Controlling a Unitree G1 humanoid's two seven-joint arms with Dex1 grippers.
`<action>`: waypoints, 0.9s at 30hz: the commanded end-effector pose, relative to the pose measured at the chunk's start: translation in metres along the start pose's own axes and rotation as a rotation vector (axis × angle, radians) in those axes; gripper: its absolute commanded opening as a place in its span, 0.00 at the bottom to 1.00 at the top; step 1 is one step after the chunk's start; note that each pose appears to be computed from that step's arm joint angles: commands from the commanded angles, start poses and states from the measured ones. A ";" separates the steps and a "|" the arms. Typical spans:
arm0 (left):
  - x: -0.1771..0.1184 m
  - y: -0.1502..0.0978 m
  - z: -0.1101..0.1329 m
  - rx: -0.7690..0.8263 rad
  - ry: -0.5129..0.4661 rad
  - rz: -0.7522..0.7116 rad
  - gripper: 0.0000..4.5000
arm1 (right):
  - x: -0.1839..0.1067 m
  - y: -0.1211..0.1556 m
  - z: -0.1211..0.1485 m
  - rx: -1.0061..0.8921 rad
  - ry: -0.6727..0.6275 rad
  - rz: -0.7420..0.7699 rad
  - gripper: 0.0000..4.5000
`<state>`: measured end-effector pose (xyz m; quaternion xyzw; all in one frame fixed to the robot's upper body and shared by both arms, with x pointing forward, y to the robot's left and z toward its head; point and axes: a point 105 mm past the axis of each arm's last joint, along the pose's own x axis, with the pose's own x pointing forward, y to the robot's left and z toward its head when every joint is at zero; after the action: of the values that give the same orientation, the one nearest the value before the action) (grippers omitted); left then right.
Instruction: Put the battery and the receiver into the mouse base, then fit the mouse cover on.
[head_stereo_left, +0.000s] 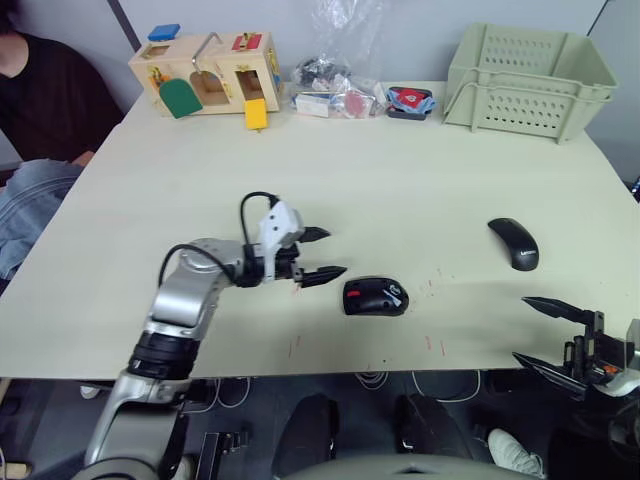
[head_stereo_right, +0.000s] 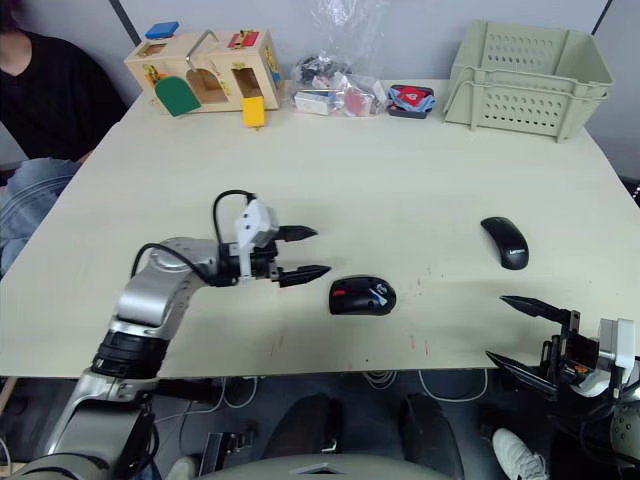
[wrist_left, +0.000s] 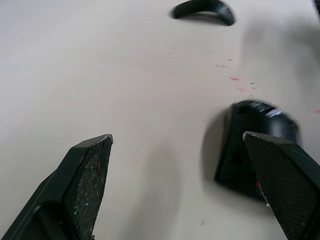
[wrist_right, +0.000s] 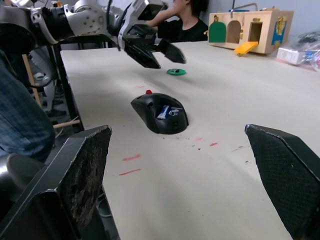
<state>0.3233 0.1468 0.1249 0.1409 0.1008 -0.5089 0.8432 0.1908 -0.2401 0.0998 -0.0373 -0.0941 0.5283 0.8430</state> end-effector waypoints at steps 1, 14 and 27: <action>-0.021 0.022 0.008 0.035 -0.050 0.081 0.99 | -0.001 -0.003 0.004 -0.035 -0.009 -0.002 1.00; -0.051 0.072 -0.004 0.054 -0.012 0.086 0.99 | 0.001 -0.003 0.001 -0.044 -0.014 -0.005 1.00; -0.062 0.096 -0.022 0.043 0.064 0.119 0.69 | 0.007 -0.005 0.002 -0.071 -0.027 -0.015 1.00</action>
<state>0.3757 0.2450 0.1294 0.1624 0.1189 -0.4656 0.8618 0.1973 -0.2370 0.0977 -0.0449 -0.1110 0.5193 0.8462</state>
